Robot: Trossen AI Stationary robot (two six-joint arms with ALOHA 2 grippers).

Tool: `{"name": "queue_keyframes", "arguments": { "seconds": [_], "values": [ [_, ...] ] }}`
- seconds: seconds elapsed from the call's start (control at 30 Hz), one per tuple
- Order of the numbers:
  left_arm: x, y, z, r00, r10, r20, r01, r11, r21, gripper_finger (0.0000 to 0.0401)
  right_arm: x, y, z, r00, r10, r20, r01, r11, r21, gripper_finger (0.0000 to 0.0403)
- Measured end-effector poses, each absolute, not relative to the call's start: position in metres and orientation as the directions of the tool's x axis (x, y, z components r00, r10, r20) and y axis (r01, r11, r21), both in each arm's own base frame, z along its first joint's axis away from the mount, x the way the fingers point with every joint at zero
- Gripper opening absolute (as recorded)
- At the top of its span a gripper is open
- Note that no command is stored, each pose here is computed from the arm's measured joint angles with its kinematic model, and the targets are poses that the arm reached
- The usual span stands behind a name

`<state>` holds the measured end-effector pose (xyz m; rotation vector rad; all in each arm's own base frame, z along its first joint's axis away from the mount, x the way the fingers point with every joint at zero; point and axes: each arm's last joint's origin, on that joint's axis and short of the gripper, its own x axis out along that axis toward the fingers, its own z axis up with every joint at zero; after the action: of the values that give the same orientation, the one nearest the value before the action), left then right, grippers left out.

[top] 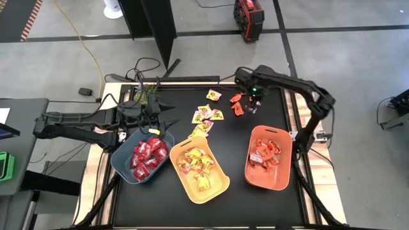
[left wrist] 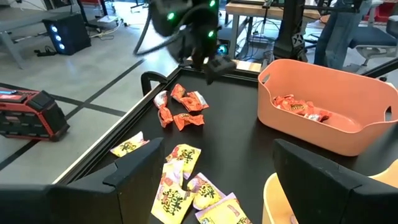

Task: Sort candy
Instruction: Put the orange chocolate into the orange bin

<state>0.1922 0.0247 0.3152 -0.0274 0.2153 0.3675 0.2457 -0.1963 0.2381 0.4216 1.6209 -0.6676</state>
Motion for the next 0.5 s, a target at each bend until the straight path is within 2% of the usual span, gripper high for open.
{"name": "queue_keyframes", "arguments": {
  "seconds": [0.27, 0.5],
  "values": [
    [0.192, 0.025, 0.314, 0.908, 0.353, -0.226, -0.357, 0.934, 0.023, 0.0293, 0.277, -0.211, 0.200, -0.207, -0.025, -0.978, 0.577, 0.804, -0.142, 0.0277],
    [0.192, 0.025, 0.314, 0.907, 0.353, -0.229, -0.356, 0.934, 0.027, 0.0293, 0.286, -0.221, 0.171, -0.292, 0.042, -0.955, 0.603, 0.783, -0.150, 0.0277]
  ]
}}
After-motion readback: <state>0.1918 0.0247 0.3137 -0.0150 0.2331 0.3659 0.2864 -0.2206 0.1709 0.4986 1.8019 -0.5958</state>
